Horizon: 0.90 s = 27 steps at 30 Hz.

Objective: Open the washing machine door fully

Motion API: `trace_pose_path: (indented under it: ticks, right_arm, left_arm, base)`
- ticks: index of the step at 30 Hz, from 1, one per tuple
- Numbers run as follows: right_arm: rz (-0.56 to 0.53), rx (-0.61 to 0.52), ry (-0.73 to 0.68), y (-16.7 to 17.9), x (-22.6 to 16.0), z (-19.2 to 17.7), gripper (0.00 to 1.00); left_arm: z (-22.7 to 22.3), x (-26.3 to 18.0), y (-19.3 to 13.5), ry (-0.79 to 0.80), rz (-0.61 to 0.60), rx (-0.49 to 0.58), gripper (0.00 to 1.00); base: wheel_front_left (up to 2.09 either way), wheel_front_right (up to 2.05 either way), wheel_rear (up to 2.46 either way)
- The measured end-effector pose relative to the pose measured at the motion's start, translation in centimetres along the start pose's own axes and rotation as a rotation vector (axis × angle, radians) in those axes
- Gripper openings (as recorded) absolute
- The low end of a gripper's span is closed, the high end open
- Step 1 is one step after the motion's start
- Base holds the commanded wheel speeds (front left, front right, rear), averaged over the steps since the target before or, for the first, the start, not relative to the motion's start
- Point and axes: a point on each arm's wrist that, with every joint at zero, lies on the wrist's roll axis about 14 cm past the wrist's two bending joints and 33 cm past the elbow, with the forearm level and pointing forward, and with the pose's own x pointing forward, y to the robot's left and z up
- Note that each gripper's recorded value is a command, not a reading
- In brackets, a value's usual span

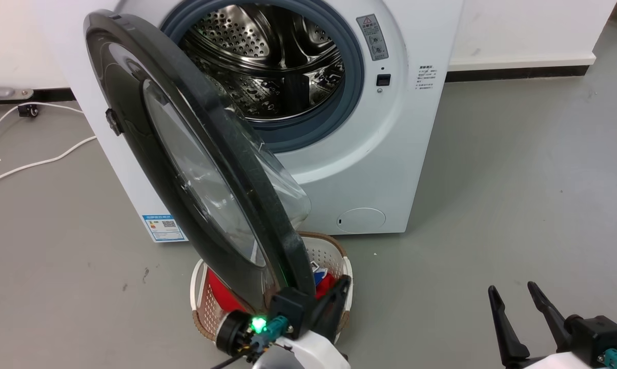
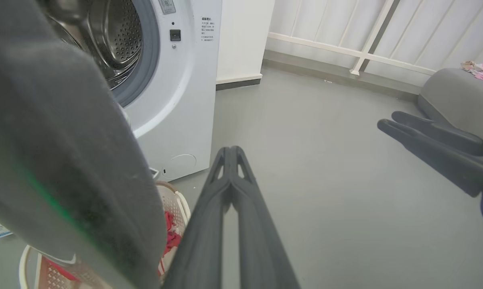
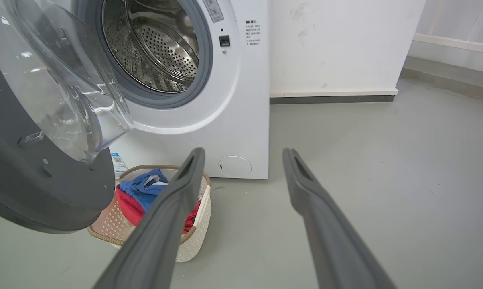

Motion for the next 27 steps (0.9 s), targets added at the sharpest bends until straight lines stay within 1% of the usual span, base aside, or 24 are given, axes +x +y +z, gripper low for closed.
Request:
trace_pose_path:
  ticks: [8,17,27]
  right_arm:
    - [0.001,0.008,0.009,0.1,0.1,-0.3,1.0]
    - [0.012,0.013,0.01,0.4,0.3,-0.4,1.0]
    - [0.07,0.012,0.025,2.1,1.3,-0.6,1.0]
  left_arm:
    - [0.2,0.4,3.2,-0.027,0.106,-0.006,0.0]
    - [0.2,-0.1,3.9,-0.042,0.146,-0.012,0.0]
    - [0.6,-2.9,5.6,-0.076,0.248,-0.04,0.0]
  base:
    - [0.0,0.0,0.0]
    - [0.0,0.0,0.0]
    - [0.0,0.0,0.0]
